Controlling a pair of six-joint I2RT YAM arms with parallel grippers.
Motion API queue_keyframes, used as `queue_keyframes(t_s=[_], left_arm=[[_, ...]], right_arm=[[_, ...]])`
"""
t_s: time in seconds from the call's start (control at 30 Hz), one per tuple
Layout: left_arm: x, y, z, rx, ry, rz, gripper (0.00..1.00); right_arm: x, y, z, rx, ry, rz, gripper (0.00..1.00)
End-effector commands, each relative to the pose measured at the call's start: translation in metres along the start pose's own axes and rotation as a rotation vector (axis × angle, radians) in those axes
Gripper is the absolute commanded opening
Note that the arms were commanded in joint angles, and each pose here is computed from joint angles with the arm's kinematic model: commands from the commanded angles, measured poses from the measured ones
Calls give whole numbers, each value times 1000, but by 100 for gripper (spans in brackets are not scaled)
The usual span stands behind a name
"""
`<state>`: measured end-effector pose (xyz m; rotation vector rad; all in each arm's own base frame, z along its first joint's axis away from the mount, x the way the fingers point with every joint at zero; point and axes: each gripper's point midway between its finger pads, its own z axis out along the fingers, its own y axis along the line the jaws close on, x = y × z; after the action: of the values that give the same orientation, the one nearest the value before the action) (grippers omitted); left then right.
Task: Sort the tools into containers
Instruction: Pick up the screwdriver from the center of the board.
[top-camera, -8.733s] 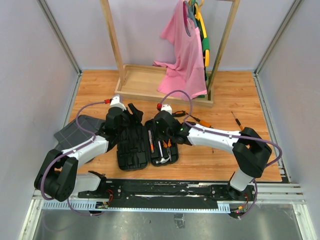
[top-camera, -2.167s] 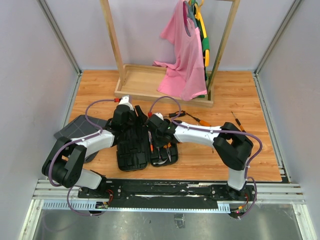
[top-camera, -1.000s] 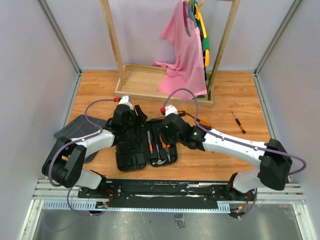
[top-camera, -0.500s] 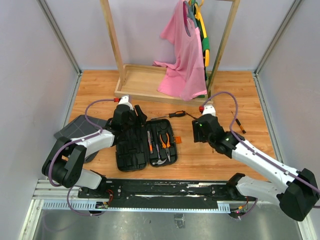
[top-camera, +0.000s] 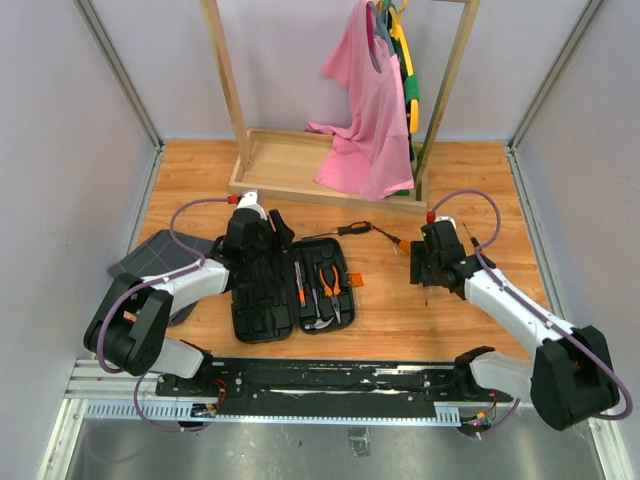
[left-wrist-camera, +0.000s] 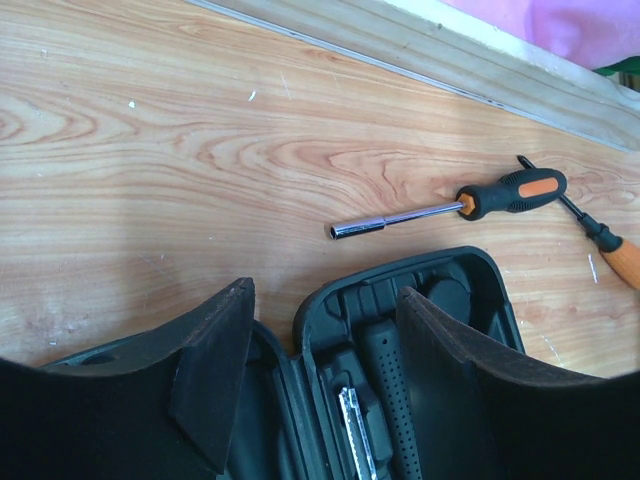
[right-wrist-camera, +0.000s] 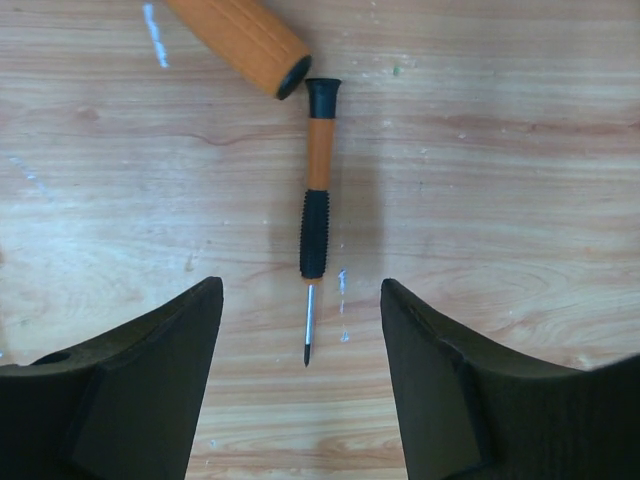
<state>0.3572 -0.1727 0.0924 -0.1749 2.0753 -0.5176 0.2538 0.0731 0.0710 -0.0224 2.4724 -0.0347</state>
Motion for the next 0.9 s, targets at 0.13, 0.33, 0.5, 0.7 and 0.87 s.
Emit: queue_keyframes(t_s=[0.13, 0.33, 0.5, 0.7, 0.87], left_arm=[[-10, -5, 3, 1, -23, 6, 63], [-12, -7, 1, 5, -30, 6, 63], [-10, -6, 3, 3, -23, 3, 63], [-12, -7, 2, 7, -27, 2, 63], [-8, -6, 4, 1, -17, 2, 63]], right_arm=[[10, 1, 32, -73, 131, 48, 59], [20, -8, 48, -31, 193, 71, 55], [27, -12, 53, -19, 228, 98, 53], [32, -14, 58, -14, 256, 115, 48], [32, -14, 58, -11, 255, 126, 38]])
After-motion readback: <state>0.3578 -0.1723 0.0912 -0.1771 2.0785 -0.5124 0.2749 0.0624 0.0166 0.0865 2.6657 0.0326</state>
